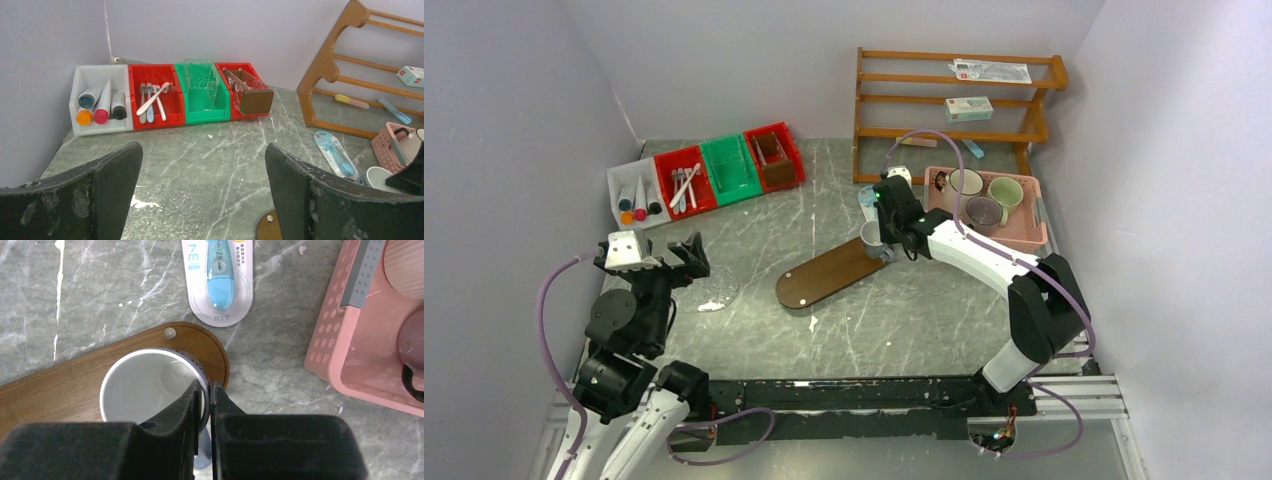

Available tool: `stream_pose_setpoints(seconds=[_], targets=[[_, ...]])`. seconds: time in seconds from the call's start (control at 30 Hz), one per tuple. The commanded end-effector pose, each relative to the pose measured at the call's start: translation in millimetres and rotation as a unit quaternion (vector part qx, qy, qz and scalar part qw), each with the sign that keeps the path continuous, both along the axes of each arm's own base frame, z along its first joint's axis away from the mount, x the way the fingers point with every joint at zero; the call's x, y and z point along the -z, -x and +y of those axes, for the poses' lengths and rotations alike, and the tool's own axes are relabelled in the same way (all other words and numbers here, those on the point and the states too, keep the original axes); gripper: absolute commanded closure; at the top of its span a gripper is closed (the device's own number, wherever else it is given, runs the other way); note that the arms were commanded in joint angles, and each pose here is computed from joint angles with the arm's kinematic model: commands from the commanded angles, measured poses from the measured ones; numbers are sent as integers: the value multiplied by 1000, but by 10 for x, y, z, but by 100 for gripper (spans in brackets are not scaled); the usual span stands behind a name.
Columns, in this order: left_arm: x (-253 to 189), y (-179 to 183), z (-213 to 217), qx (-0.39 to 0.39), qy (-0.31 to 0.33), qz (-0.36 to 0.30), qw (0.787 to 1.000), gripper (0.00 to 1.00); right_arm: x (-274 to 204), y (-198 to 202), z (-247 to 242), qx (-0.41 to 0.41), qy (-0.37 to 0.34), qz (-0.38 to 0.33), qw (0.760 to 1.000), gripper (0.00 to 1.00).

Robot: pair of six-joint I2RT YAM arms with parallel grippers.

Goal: Prepare toiletry sets of a toothbrush and toothpaste on the tray
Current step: Place the cup on the tray.

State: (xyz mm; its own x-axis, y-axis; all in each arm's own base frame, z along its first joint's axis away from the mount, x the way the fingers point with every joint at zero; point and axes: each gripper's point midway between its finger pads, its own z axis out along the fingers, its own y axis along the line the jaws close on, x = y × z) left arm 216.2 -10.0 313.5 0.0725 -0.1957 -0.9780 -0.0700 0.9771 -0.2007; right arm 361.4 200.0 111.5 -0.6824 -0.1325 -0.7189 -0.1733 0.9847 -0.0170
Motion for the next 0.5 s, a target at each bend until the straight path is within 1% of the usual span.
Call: stream_pose_setpoints(seconds=[0.0,0.23,0.47], targets=[[0,-26,-20,4,-3,-2,1000,3,42,-7,-6,18,-5,2,1000,89],[8,-34,-26,5,-4,0,1000,3,-71,0,9,27,-28,-7,999,87],[14,-36,-25,4,-4,2,1000,3,-125,16,8,33,-42,-13,998,76]])
